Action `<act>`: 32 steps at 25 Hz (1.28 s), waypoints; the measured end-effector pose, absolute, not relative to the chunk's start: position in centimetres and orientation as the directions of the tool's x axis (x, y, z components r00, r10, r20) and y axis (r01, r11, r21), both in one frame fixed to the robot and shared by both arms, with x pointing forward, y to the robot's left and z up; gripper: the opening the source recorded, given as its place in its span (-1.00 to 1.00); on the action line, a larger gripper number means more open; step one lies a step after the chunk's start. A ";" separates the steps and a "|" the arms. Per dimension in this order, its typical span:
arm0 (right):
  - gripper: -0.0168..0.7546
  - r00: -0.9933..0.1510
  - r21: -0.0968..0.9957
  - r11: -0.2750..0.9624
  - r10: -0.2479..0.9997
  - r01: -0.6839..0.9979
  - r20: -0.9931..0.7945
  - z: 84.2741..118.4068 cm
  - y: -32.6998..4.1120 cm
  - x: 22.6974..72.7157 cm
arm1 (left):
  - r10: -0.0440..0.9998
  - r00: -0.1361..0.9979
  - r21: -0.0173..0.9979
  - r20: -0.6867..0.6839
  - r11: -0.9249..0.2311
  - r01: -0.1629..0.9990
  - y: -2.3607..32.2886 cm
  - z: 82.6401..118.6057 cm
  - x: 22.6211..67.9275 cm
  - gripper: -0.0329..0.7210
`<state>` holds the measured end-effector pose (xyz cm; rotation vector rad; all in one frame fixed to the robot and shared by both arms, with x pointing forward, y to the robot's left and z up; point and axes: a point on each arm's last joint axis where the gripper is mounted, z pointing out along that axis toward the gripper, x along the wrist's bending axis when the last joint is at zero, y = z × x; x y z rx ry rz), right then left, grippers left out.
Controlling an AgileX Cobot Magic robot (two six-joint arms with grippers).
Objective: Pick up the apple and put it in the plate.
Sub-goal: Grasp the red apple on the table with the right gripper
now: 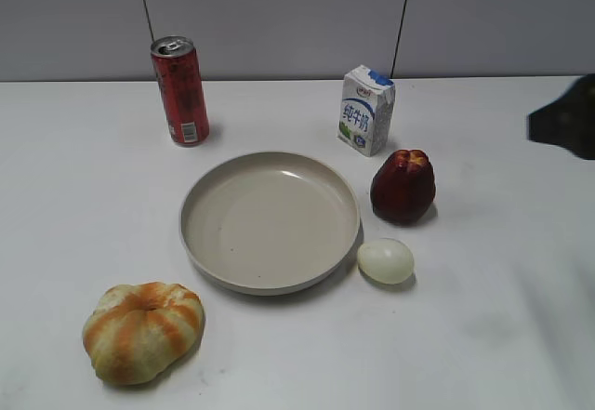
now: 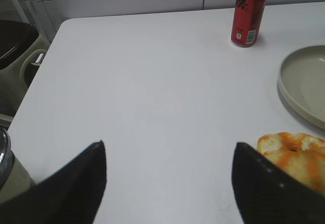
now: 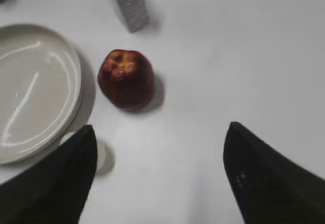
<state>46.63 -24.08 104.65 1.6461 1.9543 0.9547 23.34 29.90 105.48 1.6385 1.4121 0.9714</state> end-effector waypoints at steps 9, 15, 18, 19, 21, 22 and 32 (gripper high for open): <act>0.83 -0.372 0.428 0.291 0.920 0.856 0.119 99.2 -16.0 57.0 | 0.992 0.103 0.900 0.071 -0.108 0.422 29.9 105.5 23.3 0.64; 0.83 -0.360 0.300 0.327 0.931 0.896 0.059 95.0 -14.8 61.3 | 0.992 0.103 0.900 0.071 -0.108 0.422 29.9 105.5 23.3 0.64; 0.82 -0.355 0.285 0.327 0.933 0.901 0.052 93.9 -14.5 62.2 | 0.992 0.103 0.900 0.071 -0.108 0.422 29.9 105.5 23.3 0.64; 0.81 -0.353 0.281 0.326 0.934 0.903 0.053 93.6 -14.5 62.3 | 0.992 0.103 0.900 0.071 -0.108 0.422 29.9 105.5 23.3 0.64; 0.74 -0.352 0.265 0.326 0.935 0.907 0.054 92.8 -14.4 62.4 | 0.992 0.103 0.900 0.071 -0.108 0.422 29.9 105.5 23.3 0.64; 0.69 -0.351 0.260 0.327 0.935 0.909 0.054 92.5 -14.4 62.5 | 0.992 0.103 0.900 0.071 -0.108 0.422 29.9 105.5 23.3 0.64; 0.63 -0.344 0.228 0.317 0.935 0.921 0.091 95.4 -13.6 63.7 | 0.992 0.103 0.900 0.071 -0.108 0.422 29.9 105.5 23.3 0.64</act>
